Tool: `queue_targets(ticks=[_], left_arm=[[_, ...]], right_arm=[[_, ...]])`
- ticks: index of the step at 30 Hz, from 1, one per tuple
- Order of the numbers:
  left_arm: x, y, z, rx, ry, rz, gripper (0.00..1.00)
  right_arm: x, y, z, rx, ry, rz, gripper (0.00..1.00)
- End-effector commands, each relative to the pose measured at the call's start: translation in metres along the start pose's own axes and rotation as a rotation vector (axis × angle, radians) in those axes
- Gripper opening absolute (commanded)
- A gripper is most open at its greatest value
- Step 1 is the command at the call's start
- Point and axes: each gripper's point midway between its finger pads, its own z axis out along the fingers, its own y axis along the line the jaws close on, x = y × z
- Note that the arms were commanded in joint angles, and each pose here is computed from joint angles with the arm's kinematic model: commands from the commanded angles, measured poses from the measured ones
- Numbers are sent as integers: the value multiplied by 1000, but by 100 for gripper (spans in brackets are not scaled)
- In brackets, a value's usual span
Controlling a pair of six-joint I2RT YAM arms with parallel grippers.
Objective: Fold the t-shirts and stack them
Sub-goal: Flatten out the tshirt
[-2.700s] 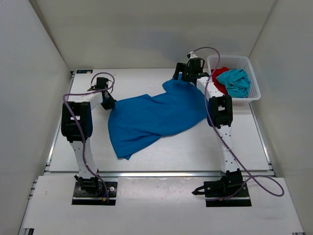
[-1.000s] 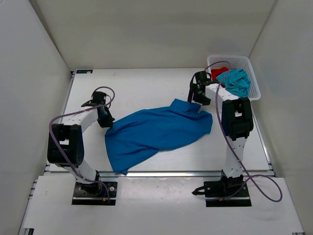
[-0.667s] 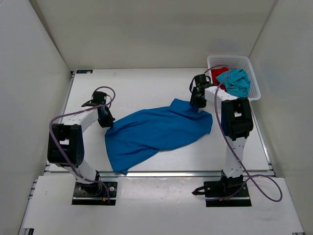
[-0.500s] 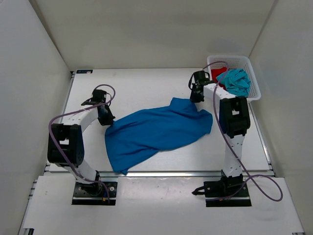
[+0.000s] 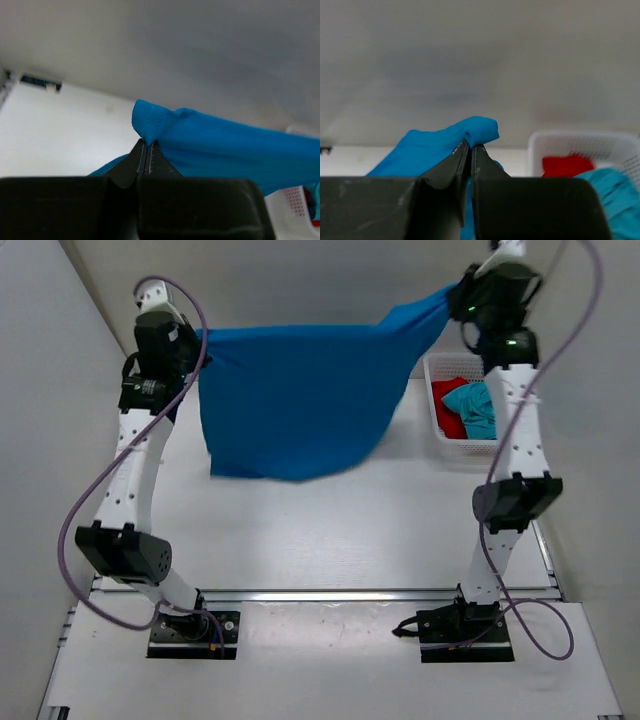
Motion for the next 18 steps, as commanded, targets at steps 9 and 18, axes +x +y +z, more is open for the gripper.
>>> queue_targets(ticks=[9, 18], left_arm=[[-162, -41, -260, 61, -722, 28, 0], [-169, -43, -284, 113, -754, 53, 0]], right_arm=[[-227, 36, -260, -151, -544, -204, 0], [-207, 38, -394, -58, -981, -232, 0]])
